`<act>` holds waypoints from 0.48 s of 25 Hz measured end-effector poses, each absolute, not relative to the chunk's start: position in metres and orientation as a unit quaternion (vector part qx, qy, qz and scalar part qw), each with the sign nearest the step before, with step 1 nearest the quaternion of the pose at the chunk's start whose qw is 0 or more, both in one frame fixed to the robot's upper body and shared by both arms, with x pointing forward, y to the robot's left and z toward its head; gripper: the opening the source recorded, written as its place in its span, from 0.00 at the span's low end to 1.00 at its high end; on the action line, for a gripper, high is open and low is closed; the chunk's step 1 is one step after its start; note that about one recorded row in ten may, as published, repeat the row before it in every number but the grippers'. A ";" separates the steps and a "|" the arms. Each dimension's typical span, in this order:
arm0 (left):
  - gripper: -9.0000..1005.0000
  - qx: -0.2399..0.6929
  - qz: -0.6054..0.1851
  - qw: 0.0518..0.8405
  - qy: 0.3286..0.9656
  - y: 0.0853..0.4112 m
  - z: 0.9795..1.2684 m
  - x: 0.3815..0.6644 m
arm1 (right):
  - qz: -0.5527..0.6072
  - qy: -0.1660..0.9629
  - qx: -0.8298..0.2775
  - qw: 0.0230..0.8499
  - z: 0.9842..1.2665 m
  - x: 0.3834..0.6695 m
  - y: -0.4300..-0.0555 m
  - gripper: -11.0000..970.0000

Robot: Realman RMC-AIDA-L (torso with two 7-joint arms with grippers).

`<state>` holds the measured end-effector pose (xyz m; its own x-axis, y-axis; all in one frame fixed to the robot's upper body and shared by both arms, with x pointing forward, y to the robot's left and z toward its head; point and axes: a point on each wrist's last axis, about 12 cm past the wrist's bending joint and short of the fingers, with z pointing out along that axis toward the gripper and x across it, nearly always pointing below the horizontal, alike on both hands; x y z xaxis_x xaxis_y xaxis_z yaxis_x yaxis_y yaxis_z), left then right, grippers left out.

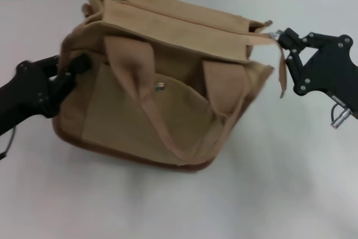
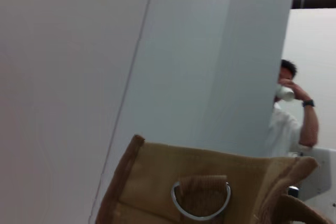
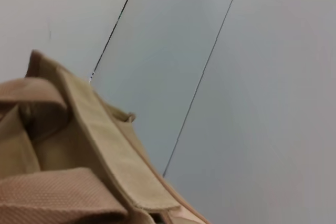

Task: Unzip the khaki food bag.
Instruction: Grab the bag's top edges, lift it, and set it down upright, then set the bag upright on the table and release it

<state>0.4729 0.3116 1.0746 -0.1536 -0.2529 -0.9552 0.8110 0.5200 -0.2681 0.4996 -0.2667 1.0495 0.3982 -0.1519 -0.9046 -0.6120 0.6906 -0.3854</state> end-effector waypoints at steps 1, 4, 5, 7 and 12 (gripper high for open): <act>0.08 0.210 -0.436 0.610 0.628 0.317 1.073 0.470 | 0.162 0.530 -0.358 0.752 1.050 0.501 -0.266 0.02; 0.08 0.168 -0.427 0.620 0.637 0.336 1.070 0.460 | 0.182 0.535 -0.346 0.749 1.053 0.503 -0.268 0.06; 0.08 0.156 -0.421 0.626 0.638 0.341 1.069 0.455 | 0.189 0.536 -0.343 0.748 1.055 0.504 -0.269 0.09; 0.14 0.147 -0.413 0.632 0.639 0.348 1.068 0.448 | 0.208 0.541 -0.338 0.741 1.057 0.506 -0.270 0.16; 0.32 0.166 -0.399 0.660 0.614 0.368 1.078 0.429 | 0.285 0.543 -0.342 0.712 1.071 0.510 -0.275 0.35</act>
<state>0.4294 0.3678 1.0778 -0.0734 -0.3238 -0.9433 0.7305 0.6264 -0.2719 0.5101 -0.2746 1.0710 0.2484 0.0351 -0.9680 -0.7769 0.6041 -0.1775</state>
